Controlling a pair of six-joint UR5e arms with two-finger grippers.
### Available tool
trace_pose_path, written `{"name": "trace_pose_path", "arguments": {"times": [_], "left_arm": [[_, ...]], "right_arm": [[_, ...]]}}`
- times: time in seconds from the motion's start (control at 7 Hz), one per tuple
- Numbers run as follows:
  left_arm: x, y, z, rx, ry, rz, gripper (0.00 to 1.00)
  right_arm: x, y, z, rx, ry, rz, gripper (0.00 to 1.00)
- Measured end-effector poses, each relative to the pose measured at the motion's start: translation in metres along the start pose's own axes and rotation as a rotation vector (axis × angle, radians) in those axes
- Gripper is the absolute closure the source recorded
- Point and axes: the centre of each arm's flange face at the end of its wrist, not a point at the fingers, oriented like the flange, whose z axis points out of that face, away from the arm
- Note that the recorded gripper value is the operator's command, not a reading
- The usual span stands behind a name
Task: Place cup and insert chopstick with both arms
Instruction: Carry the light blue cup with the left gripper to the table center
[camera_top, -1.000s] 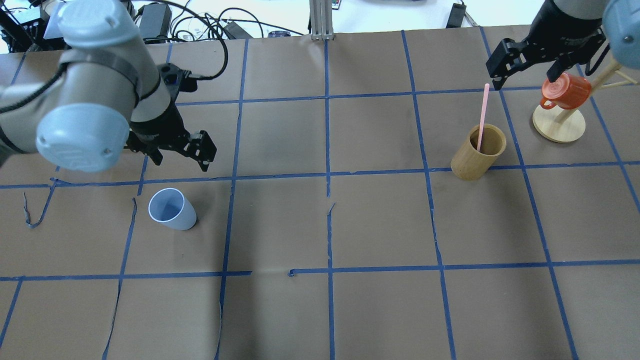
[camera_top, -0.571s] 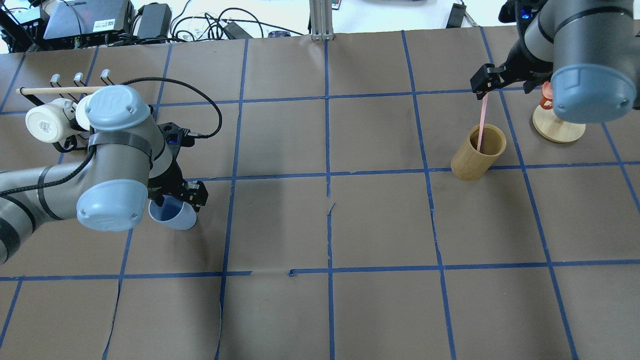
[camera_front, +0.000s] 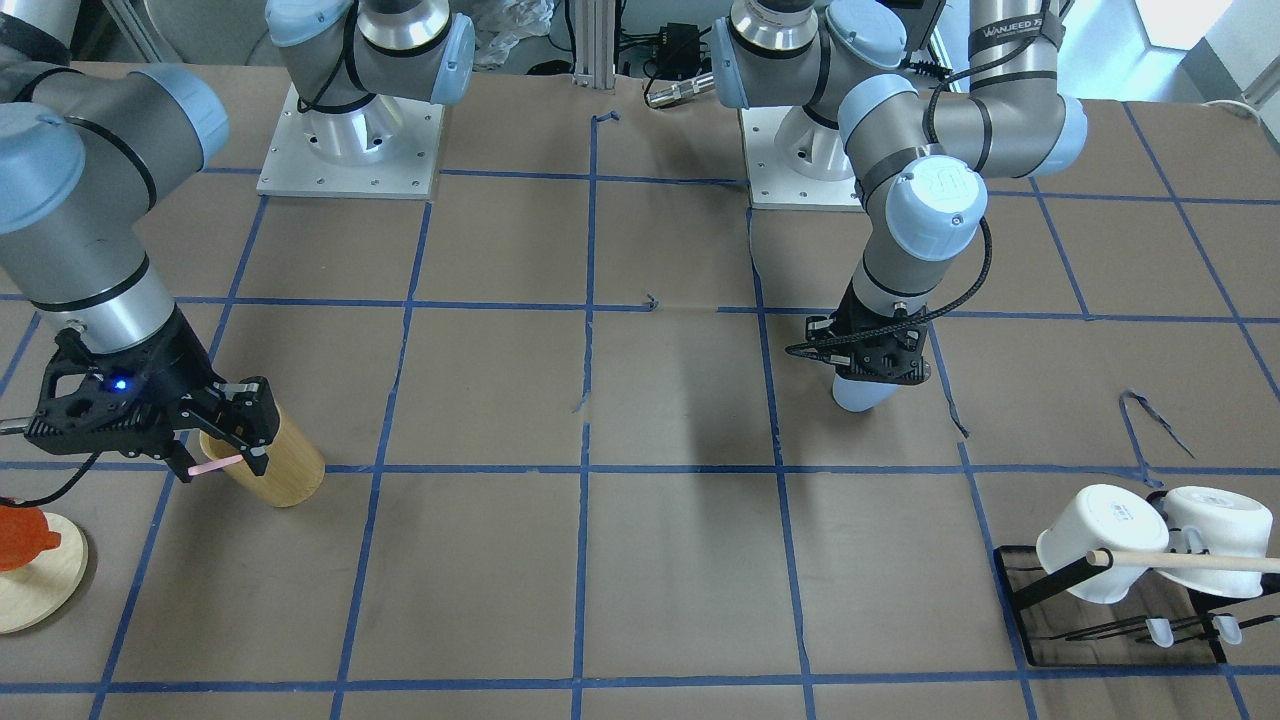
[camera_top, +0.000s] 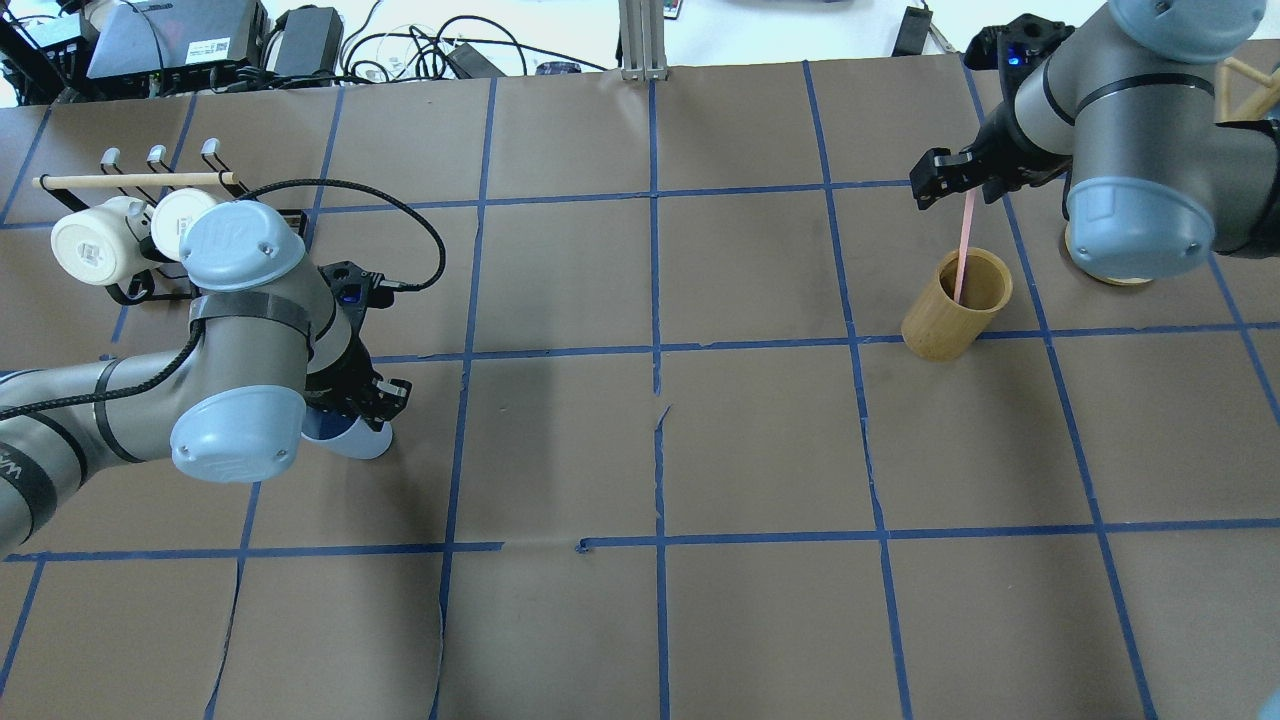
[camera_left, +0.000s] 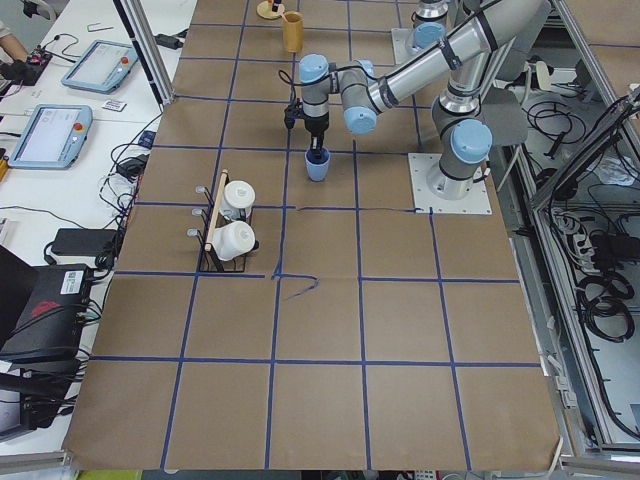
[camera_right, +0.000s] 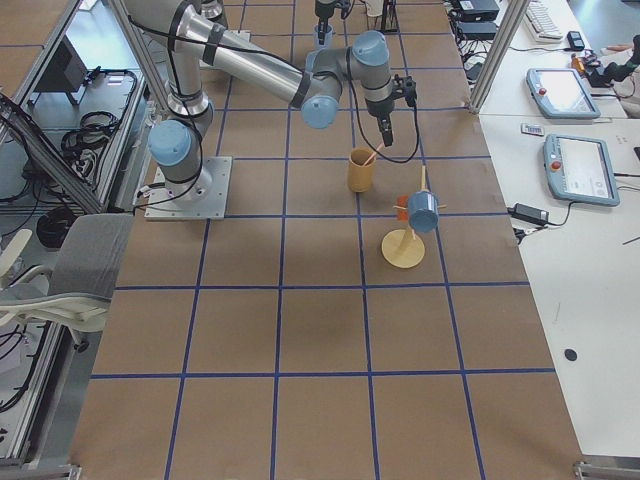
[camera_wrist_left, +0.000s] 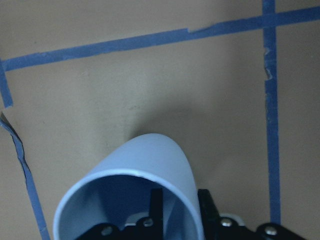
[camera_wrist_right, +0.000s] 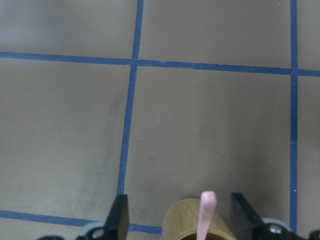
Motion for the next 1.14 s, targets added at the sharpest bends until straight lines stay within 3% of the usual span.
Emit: {"name": "trace_pose_path", "arguments": {"times": [0.29, 0.71, 1.14], "left_arm": [[0.019, -0.026, -0.027, 0.063, 0.048, -0.077, 1.00], [0.132, -0.128, -0.086, 0.120, 0.113, -0.179, 1.00], [0.268, -0.188, -0.078, 0.124, 0.144, -0.256, 1.00]], "right_arm": [[0.005, 0.001, 0.002, -0.014, 0.048, 0.002, 0.72], [0.006, -0.002, -0.003, -0.006, 0.056, 0.012, 0.72], [0.005, -0.002, -0.006, -0.001, 0.047, 0.016, 0.72]]}}
